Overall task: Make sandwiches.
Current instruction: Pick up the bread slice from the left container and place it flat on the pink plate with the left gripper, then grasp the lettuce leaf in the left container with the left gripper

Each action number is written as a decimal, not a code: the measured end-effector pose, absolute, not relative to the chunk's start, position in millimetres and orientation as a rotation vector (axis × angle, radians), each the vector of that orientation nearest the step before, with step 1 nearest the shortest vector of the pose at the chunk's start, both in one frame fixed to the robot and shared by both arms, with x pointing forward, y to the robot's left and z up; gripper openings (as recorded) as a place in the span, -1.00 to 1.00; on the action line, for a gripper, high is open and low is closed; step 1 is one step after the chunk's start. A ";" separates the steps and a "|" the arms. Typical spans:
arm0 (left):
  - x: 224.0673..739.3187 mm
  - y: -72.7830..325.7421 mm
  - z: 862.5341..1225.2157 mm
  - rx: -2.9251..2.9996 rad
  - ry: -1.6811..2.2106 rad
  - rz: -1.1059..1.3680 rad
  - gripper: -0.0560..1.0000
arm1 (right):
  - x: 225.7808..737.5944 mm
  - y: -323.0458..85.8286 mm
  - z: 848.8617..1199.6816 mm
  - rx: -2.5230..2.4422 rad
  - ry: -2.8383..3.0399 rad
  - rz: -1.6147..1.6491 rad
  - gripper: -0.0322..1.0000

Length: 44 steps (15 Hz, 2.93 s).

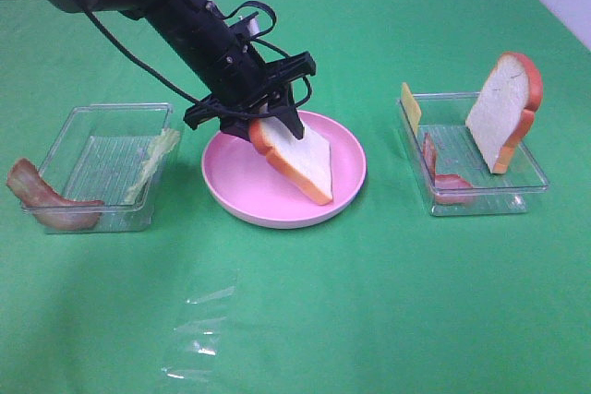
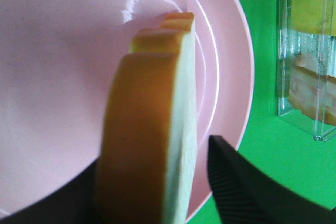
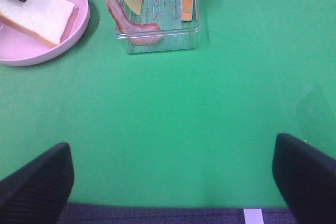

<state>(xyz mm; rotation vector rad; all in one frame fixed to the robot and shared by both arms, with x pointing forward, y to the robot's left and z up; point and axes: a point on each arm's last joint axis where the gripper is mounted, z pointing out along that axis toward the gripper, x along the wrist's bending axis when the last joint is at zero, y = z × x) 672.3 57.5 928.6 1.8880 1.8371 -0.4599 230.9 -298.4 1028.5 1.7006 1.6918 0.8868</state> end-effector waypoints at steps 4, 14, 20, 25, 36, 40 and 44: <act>674.8 64.0 945.4 2.017 1.796 -0.348 0.72 | 230.9 -298.4 1028.5 1.701 1.692 0.887 0.97; 659.1 98.8 1046.6 2.182 1.730 0.078 0.76 | 230.9 -298.4 1028.5 1.701 1.692 0.887 0.97; 642.6 118.2 997.0 2.353 1.897 0.105 0.76 | 230.9 -298.4 1028.5 1.701 1.692 0.887 0.97; 649.1 116.0 956.8 2.422 1.949 0.055 0.76 | 230.9 -298.4 1028.5 1.701 1.692 0.887 0.97; 650.0 116.0 941.1 2.444 1.977 0.035 0.23 | 230.9 -298.4 1028.5 1.701 1.692 0.887 0.97; 650.0 115.9 941.1 2.443 1.977 0.033 -0.40 | 230.9 -298.4 1028.5 1.701 1.692 0.887 0.97; 650.0 115.9 941.1 2.443 1.977 0.033 -0.89 | 230.9 -298.4 1028.5 1.701 1.692 0.887 0.97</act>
